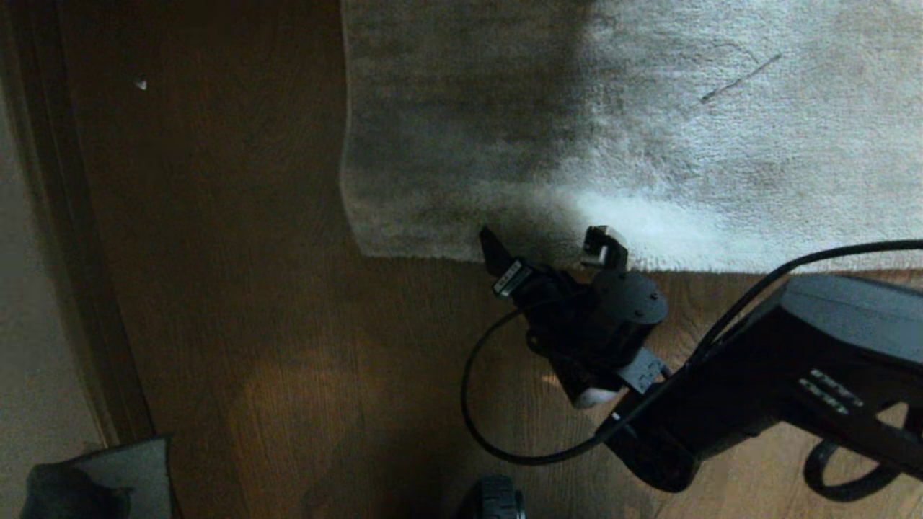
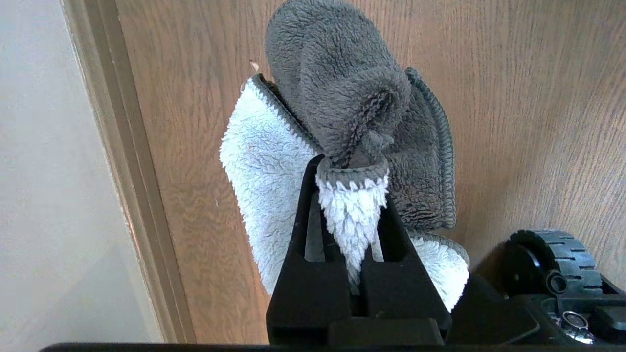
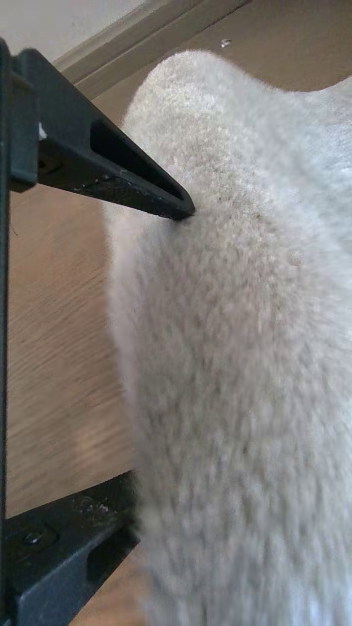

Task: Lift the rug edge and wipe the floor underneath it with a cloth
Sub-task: Lift up the carpet

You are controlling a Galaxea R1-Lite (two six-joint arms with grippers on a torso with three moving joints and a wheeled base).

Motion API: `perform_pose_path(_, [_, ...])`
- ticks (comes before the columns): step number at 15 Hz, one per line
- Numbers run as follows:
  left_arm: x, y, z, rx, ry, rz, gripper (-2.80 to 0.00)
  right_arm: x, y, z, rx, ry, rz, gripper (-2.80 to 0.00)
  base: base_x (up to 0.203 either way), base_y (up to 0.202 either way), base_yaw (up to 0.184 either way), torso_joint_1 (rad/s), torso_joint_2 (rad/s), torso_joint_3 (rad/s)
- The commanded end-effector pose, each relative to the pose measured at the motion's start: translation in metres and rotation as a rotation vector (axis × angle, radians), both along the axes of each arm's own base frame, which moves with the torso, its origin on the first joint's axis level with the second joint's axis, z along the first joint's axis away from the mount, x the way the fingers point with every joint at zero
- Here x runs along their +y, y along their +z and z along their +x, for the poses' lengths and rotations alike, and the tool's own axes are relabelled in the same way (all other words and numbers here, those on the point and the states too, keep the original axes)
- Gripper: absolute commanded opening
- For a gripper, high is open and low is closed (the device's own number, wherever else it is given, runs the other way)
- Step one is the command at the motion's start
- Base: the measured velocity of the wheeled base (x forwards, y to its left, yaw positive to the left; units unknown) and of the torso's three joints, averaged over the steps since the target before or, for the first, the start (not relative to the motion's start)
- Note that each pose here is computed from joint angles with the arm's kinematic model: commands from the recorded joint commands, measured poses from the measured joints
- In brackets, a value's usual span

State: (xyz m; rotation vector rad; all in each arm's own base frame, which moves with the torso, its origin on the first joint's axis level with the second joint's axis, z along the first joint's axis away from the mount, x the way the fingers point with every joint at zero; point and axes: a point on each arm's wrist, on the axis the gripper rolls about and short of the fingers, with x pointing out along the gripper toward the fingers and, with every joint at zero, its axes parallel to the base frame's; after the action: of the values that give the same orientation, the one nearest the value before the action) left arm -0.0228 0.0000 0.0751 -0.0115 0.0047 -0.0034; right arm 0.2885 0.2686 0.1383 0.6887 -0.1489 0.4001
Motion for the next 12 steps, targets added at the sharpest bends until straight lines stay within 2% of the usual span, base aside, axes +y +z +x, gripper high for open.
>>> perform_pose_path(1, [0.0, 0.0, 0.0, 0.0, 0.0, -0.001, -2.8, -0.008, 0.013, -0.008, -0.038, -0.002, 0.042, 0.0, 0.0, 0.0, 0.0, 0.0, 0.0, 0.0])
perform_pose_path(7, [0.0, 0.0, 0.0, 0.0, 0.0, -0.001, -2.8, -0.024, 0.015, -0.018, -0.016, -0.012, 0.028, 0.0, 0.0, 0.0, 0.0, 0.0, 0.0, 0.0])
perform_pose_path(12, [0.0, 0.0, 0.0, 0.0, 0.0, -0.001, -2.8, -0.01, 0.006, -0.004, -0.014, -0.001, 0.062, 0.0, 0.0, 0.0, 0.0, 0.0, 0.0, 0.0])
